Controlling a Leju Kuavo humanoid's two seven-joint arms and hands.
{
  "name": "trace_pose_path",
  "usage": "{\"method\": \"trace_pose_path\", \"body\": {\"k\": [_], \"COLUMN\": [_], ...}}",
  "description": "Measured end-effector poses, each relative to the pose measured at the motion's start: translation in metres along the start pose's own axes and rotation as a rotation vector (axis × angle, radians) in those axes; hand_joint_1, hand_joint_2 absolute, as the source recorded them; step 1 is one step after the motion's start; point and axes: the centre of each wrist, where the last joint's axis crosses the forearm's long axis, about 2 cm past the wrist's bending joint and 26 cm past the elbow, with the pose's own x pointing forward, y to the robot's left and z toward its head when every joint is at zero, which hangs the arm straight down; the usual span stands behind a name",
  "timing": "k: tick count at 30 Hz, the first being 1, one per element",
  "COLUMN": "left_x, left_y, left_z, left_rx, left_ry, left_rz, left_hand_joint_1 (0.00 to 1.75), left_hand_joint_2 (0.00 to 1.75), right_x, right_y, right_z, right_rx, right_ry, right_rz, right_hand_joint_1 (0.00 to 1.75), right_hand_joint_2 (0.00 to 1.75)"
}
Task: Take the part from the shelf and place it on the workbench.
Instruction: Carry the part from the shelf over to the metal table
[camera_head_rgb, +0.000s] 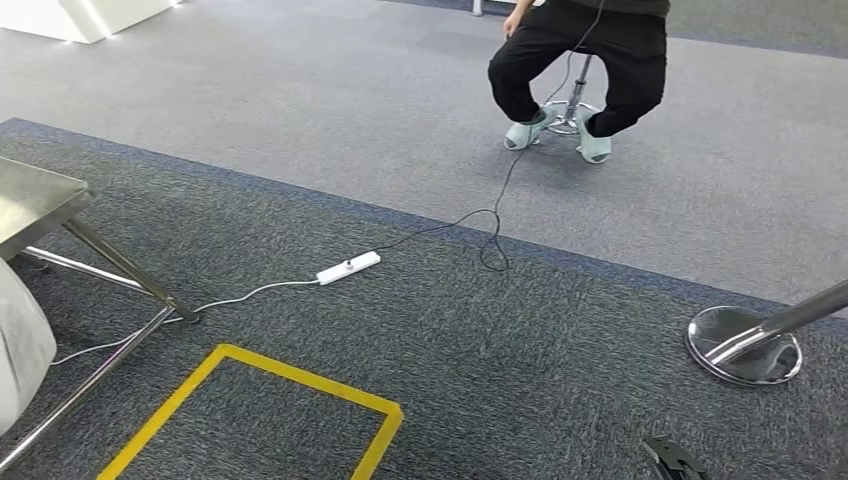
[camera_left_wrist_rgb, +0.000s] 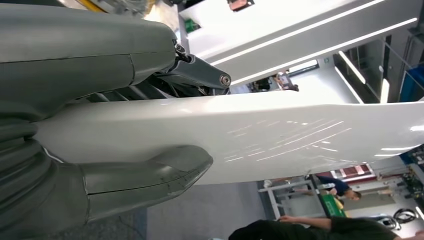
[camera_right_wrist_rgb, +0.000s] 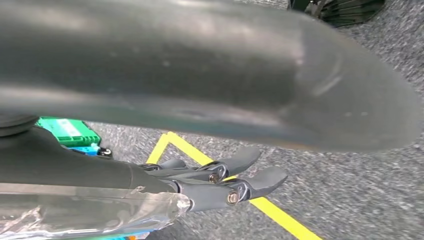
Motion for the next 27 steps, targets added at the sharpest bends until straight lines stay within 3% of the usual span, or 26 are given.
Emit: {"method": "trace_pose_path", "body": {"k": [27], "left_x": [0.0001], "left_y": [0.0014], "left_z": [-0.0004], "left_rx": [0.061], "left_ry": [-0.005], "left_rz": [-0.046], "left_hand_joint_1": [1.75], "left_hand_joint_2": [1.75], "right_x": [-0.0023], "right_y": [0.0015], "right_z": [0.0000], "right_rx": [0.008], "right_ry": [0.008], "right_rz": [-0.028], "right_hand_joint_1": [0.00], "right_hand_joint_2": [0.00]}}
